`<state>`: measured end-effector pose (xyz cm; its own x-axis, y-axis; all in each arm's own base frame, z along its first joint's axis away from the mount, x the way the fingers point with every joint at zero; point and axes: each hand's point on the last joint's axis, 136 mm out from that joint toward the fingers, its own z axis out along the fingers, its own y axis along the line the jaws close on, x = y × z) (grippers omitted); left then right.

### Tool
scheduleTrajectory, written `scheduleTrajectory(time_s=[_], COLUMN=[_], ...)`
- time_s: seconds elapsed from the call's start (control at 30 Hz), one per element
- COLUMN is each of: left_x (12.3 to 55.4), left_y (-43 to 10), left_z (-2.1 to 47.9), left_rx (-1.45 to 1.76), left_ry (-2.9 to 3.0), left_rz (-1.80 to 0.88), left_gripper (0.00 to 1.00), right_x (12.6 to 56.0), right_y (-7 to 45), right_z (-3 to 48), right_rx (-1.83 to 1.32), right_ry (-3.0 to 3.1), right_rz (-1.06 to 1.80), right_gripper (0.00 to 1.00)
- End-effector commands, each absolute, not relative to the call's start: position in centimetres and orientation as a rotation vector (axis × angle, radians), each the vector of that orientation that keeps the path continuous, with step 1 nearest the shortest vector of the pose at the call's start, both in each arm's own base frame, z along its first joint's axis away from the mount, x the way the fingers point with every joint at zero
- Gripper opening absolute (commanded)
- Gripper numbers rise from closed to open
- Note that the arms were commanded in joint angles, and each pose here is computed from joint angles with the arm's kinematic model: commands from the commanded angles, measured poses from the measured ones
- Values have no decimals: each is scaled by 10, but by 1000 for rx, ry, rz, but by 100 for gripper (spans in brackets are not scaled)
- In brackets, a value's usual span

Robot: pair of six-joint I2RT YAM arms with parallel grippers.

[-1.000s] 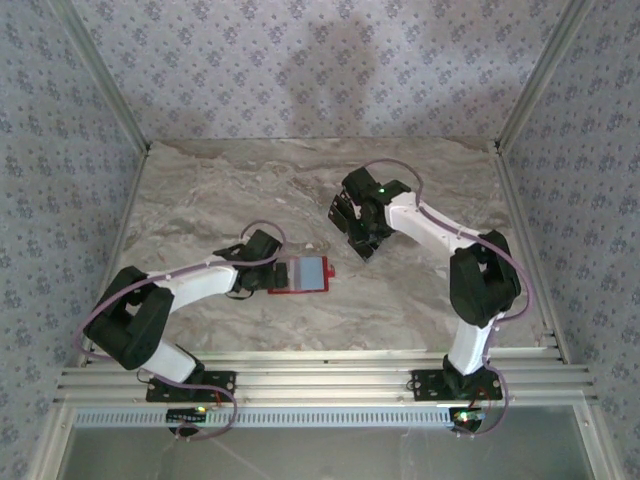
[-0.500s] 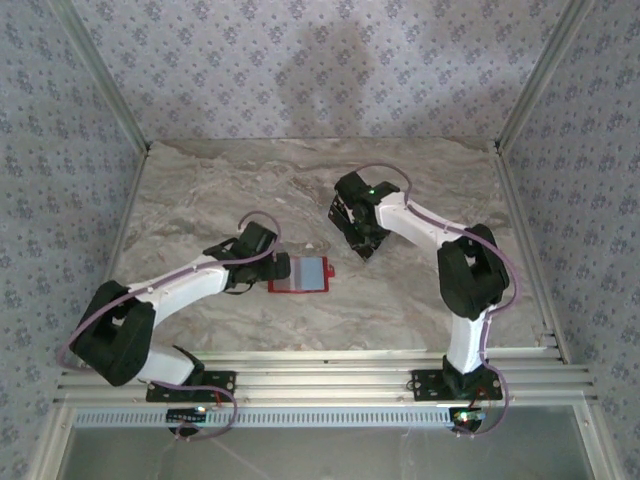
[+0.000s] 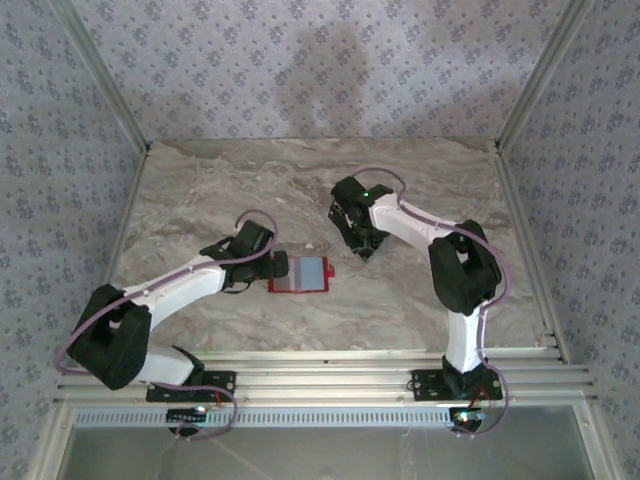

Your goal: Put the credit cards into the card holder

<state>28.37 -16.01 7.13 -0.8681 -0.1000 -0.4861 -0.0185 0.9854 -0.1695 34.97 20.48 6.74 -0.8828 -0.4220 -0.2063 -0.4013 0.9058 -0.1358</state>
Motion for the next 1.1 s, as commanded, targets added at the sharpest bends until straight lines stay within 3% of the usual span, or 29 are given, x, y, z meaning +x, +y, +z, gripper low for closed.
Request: scheduleTrajectory(time_s=[0.0, 0.43, 0.67, 1.07], left_x=[286, 285, 285, 286], left_y=[-160, -160, -160, -161], left_z=[83, 77, 75, 74], left_rx=[-86, -87, -87, -90], left_ry=[2592, 2595, 2598, 2598], left_rz=[-244, -250, -252, -257], left_gripper=[100, 100, 100, 100], right_x=[347, 348, 349, 351], right_y=[207, 212, 214, 208], right_z=[68, 74, 73, 66], right_rx=[-660, -652, -644, -647], right_ry=[2845, 2843, 2853, 2867], right_rz=[-153, -114, -90, -116], right_gripper=[28, 24, 14, 17])
